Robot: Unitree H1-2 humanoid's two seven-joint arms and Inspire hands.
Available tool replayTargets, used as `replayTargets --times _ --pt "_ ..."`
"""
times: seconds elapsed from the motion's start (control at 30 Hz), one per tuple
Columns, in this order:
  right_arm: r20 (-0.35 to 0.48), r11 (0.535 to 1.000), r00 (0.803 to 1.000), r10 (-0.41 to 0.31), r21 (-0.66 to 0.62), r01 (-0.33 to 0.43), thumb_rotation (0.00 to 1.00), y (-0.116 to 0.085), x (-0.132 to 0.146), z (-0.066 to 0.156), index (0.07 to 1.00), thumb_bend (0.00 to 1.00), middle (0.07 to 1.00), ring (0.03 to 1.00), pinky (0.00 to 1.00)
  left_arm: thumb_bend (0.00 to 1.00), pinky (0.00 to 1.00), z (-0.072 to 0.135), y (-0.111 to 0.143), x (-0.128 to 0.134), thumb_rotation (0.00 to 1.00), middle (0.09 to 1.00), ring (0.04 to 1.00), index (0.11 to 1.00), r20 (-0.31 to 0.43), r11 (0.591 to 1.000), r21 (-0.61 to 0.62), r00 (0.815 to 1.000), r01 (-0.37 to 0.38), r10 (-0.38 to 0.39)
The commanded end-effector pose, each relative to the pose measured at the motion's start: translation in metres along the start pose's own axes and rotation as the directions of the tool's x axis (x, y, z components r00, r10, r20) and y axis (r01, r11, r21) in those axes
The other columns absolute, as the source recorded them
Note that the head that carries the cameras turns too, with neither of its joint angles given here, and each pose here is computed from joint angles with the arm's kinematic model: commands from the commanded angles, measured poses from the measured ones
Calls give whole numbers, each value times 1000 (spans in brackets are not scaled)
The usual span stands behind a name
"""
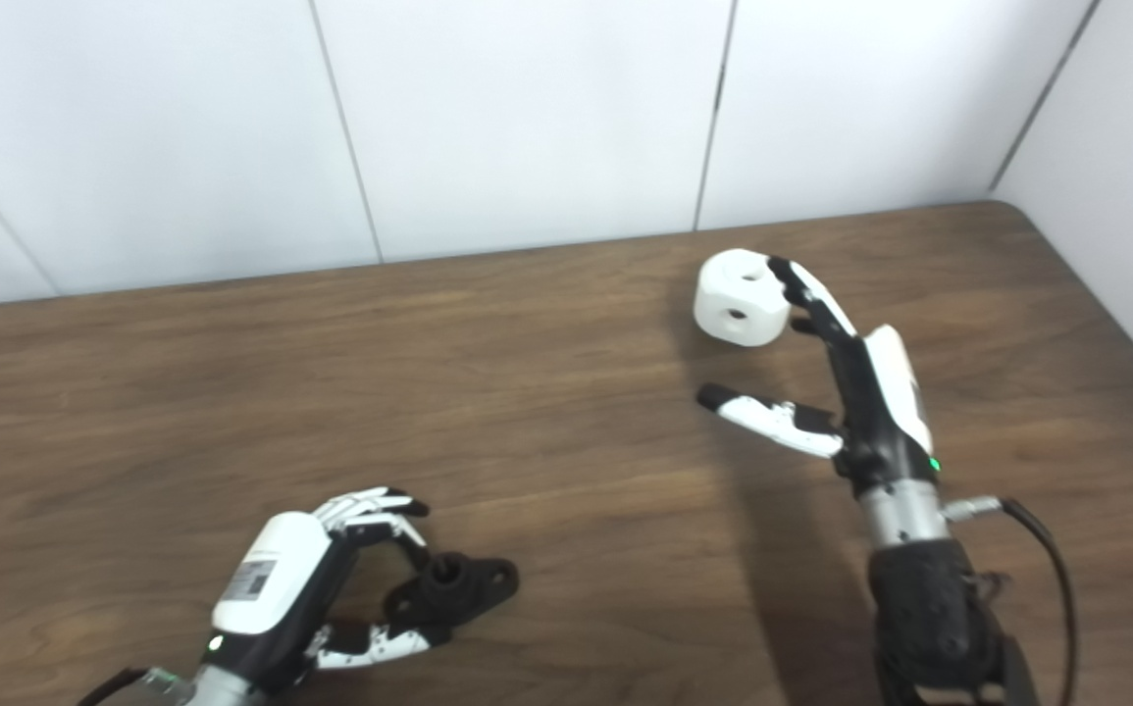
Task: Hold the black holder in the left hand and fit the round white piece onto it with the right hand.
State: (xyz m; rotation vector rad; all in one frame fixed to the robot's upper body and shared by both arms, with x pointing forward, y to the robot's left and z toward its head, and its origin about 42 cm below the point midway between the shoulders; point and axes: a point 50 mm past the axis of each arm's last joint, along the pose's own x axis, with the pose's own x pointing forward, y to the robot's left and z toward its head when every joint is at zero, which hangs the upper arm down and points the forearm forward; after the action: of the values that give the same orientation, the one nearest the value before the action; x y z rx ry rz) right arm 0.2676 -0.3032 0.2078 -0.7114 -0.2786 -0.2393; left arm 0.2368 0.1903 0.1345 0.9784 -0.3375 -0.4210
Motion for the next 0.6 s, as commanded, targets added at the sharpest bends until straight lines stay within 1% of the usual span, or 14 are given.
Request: replayTargets --times 0.0,0.07,0.13,0.2,0.33,0.47,0.57 --pt "81 994 995 -60 -82 67 359 -18 19 16 903 785 934 930 850 514 805 -6 1 -4 57 771 836 487 -16 999 16 999 35 -35" --pt "91 988 994 -56 -137 68 370 -22 27 19 915 790 949 965 905 514 799 -7 2 -5 57 771 834 488 -17 999 18 999 40 -40" --pt "81 981 996 -44 -186 59 388 -26 37 23 925 793 968 989 942 514 795 -8 2 -6 57 770 833 488 -15 999 17 999 39 -39" --pt "69 972 997 -37 -228 52 392 -29 48 24 920 806 987 998 933 514 792 -9 3 -7 57 768 831 487 -14 999 14 999 39 -39" --pt "59 954 998 -33 -295 49 362 -30 70 21 894 825 1000 1000 895 514 793 -10 4 -9 57 772 835 487 -18 999 14 999 46 -45" --pt "-4 927 1000 -23 -375 20 385 -31 94 16 891 835 1000 1000 913 515 799 -11 4 -10 56 777 840 487 -17 999 12 999 43 -43" --pt "-28 912 999 -21 -410 8 371 -32 115 7 874 845 1000 1000 911 515 795 -11 5 -12 55 775 837 487 -17 999 11 999 39 -39"
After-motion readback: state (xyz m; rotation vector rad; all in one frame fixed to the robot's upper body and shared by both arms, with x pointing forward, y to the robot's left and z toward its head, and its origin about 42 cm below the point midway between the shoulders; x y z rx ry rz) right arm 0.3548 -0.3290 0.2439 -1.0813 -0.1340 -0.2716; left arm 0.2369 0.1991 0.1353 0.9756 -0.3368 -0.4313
